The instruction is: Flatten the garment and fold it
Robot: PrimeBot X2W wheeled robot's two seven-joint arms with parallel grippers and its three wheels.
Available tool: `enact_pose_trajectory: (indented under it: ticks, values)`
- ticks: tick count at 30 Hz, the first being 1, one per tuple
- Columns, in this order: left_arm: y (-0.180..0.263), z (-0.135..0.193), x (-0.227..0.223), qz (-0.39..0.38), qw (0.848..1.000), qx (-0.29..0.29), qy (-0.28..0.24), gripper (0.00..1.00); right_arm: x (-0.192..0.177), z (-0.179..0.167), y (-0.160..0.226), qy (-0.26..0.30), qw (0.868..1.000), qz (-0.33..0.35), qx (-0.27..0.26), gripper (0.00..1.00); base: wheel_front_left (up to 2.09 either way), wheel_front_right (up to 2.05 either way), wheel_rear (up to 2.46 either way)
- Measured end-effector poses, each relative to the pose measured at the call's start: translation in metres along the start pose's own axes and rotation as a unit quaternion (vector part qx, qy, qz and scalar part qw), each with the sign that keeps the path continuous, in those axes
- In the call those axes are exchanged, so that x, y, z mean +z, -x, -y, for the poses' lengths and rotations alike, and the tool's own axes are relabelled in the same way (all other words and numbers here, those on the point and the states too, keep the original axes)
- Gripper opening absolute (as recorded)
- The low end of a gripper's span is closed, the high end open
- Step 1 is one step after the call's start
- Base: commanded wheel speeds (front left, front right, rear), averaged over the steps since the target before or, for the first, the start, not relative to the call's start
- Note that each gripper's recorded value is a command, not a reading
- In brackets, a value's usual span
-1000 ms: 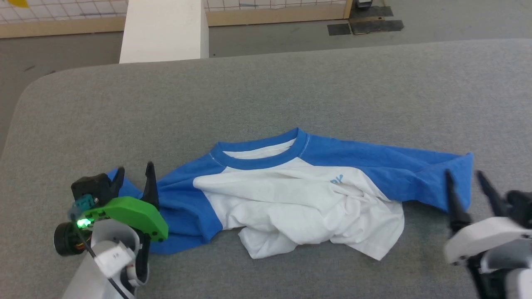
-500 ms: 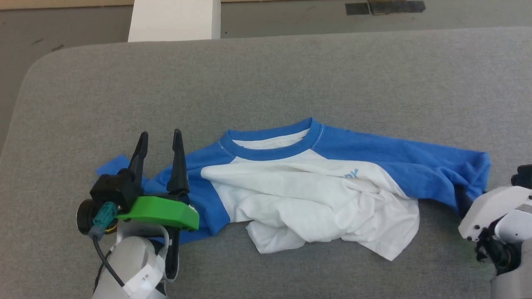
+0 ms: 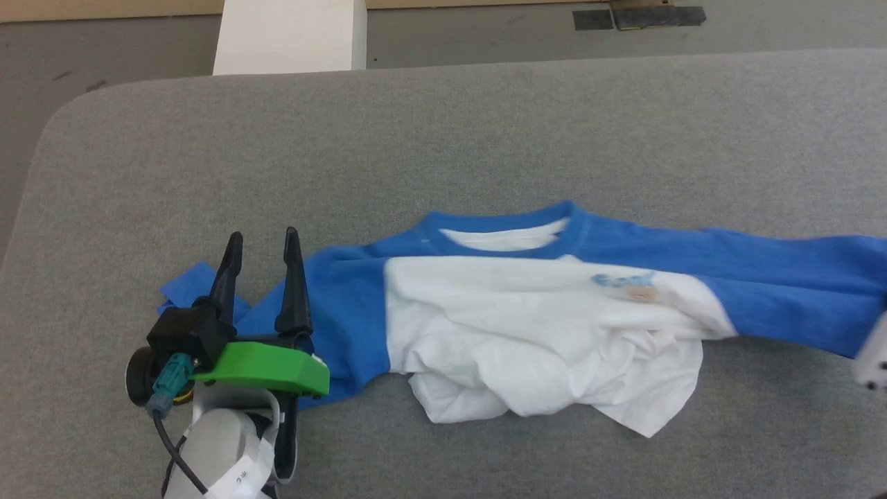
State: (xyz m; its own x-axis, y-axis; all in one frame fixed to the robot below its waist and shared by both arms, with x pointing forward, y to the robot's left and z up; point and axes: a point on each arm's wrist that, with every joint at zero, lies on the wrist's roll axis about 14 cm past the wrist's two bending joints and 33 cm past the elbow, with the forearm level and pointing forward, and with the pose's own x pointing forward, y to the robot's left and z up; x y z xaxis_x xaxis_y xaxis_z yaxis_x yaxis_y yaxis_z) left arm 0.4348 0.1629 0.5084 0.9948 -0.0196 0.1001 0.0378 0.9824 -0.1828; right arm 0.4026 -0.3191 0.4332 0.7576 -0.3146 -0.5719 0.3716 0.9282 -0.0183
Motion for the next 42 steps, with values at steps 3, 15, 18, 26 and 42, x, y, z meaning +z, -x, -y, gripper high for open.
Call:
enact_pose_trajectory:
  ticks: [3,15,18,26,42]
  values:
    - [0.002,0.004,-0.003,-0.005,1.000,-0.008,0.004,1.00,0.005,0.032,0.014,-0.005,0.999,0.014,-0.043,0.00,0.00,0.00,0.00]
    - [-0.001,0.048,-0.058,-0.128,0.984,-0.123,-0.034,1.00,-0.037,0.046,0.028,-0.033,0.999,-0.012,-0.035,1.00,0.00,0.00,0.00]
    - [-0.010,0.060,-0.064,-0.169,0.969,-0.167,-0.068,1.00,-0.014,0.029,0.033,-0.016,0.998,0.055,-0.008,1.00,0.00,0.00,0.00]
    - [-0.024,0.078,-0.079,-0.307,0.890,-0.289,-0.175,1.00,0.043,-0.021,0.061,0.028,0.974,0.214,0.065,1.00,0.00,0.00,0.00]
    - [-0.013,0.065,-0.136,-0.525,0.746,-0.351,-0.212,1.00,0.057,-0.046,0.068,0.048,0.962,0.251,0.100,1.00,0.00,0.00,0.00]
